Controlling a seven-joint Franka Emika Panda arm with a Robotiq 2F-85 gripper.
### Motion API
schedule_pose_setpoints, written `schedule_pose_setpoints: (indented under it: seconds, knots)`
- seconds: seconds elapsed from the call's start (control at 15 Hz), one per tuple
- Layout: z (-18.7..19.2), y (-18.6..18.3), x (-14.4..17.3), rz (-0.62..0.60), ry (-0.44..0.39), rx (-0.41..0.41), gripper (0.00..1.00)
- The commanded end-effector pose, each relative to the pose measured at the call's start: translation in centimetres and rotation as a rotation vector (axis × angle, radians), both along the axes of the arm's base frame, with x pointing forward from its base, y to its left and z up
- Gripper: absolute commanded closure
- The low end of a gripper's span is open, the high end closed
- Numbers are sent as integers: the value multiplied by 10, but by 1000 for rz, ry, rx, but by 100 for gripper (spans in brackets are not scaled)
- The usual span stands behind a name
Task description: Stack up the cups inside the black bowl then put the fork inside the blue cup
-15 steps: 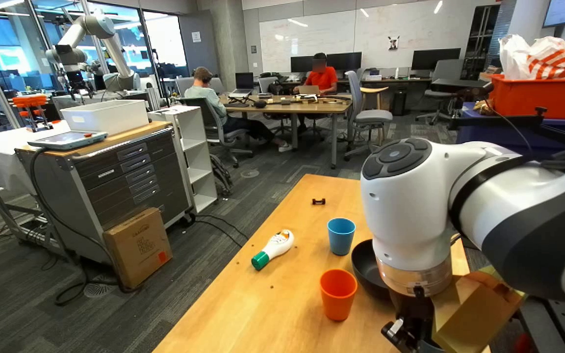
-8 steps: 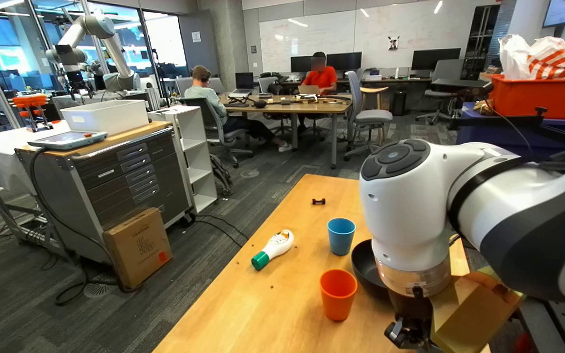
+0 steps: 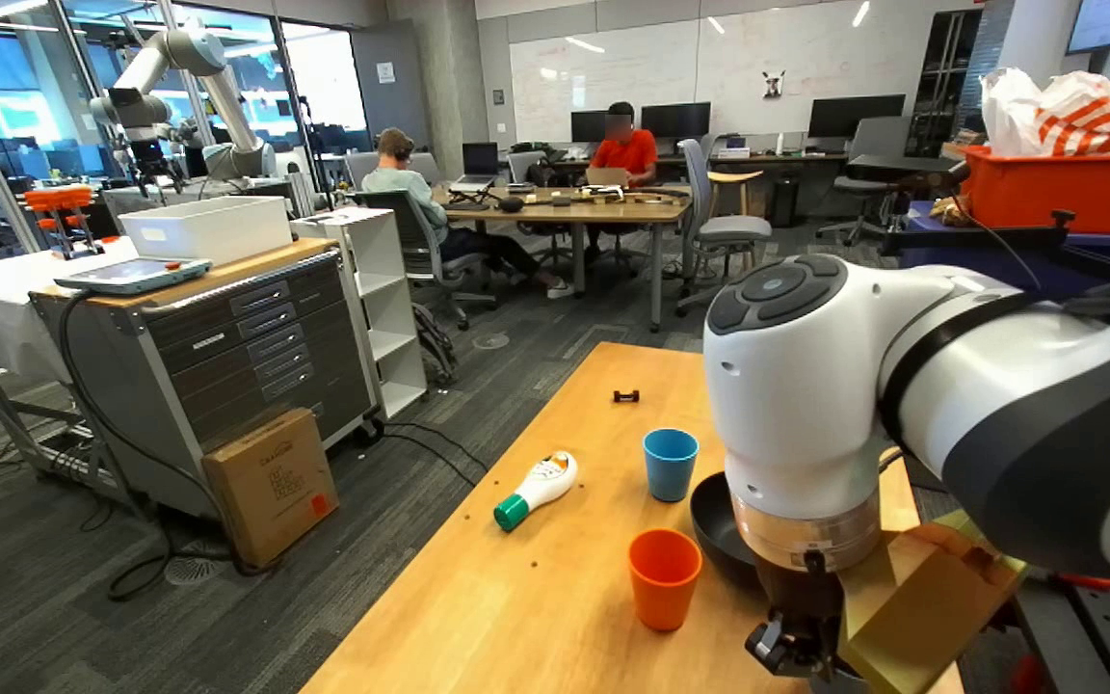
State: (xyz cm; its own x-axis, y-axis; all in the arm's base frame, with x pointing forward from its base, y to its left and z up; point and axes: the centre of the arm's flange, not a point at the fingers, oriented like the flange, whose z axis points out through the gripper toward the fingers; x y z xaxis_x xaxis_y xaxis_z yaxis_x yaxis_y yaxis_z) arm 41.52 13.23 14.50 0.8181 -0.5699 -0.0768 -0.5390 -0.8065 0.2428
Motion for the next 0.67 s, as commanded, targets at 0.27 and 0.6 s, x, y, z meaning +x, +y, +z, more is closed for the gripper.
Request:
schedule_pose_setpoints:
  seconds: [0.27, 0.6]
  knots:
    - [96, -17, 25, -27, -99, -4, 99]
    - [146, -64, 39, -108, -103, -7, 99]
